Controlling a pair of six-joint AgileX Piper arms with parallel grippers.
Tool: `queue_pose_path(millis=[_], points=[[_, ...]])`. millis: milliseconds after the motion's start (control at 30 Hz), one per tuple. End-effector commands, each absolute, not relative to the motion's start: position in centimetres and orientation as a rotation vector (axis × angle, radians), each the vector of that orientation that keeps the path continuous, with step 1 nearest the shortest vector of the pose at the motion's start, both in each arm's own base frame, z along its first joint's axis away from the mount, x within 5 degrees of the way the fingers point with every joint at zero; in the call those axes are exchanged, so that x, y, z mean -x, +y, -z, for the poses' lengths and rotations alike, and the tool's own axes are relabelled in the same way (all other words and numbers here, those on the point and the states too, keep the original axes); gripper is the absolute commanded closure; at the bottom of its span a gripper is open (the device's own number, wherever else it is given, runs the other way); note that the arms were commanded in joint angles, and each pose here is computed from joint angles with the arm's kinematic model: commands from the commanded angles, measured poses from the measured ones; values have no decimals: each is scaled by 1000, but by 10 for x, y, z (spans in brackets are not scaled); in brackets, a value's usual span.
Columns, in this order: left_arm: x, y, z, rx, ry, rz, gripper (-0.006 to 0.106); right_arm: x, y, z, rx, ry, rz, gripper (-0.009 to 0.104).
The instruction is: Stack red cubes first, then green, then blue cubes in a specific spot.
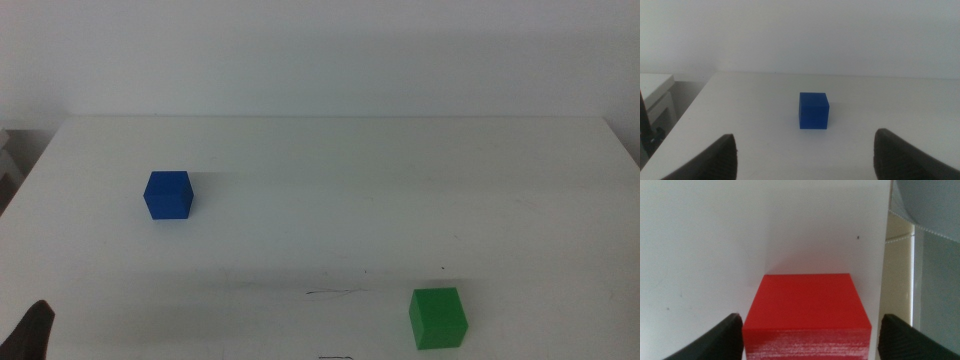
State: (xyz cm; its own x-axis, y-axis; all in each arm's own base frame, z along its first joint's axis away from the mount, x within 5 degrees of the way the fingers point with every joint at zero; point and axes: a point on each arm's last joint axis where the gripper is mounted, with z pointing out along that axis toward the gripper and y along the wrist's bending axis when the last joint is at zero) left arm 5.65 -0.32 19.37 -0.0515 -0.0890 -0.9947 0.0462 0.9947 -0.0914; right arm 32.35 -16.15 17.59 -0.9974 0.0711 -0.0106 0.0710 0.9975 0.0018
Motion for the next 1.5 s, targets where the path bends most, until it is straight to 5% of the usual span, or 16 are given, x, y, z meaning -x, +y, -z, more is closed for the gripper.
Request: queue_pose_path(millis=[0, 233, 267, 367, 700, 800, 1033, 1467], points=[[-55, -2, -202, 47, 1515, 119, 7, -324, -166, -200, -95, 3062, 56, 32], [-55, -2, -202, 47, 1515, 119, 7, -324, -165, -200, -95, 3067, 52, 64], [-55, -2, -202, 47, 1515, 119, 7, -323, -165, -200, -73, 3077, 47, 84], [-55, -2, -202, 47, 1515, 119, 7, -322, -164, -204, -60, 3091, 37, 95], [-55, -2, -202, 47, 1515, 119, 7, -319, -131, -284, -326, 2913, 88, 96], [-55, -2, -202, 47, 1515, 119, 7, -325, -102, -299, -349, 2944, 75, 96], [-55, -2, -202, 47, 1515, 119, 7, -350, 1, -333, -185, 2838, 190, 96], [-55, -2, -202, 47, 1515, 119, 7, -360, 192, -310, -55, 2875, -141, 96]])
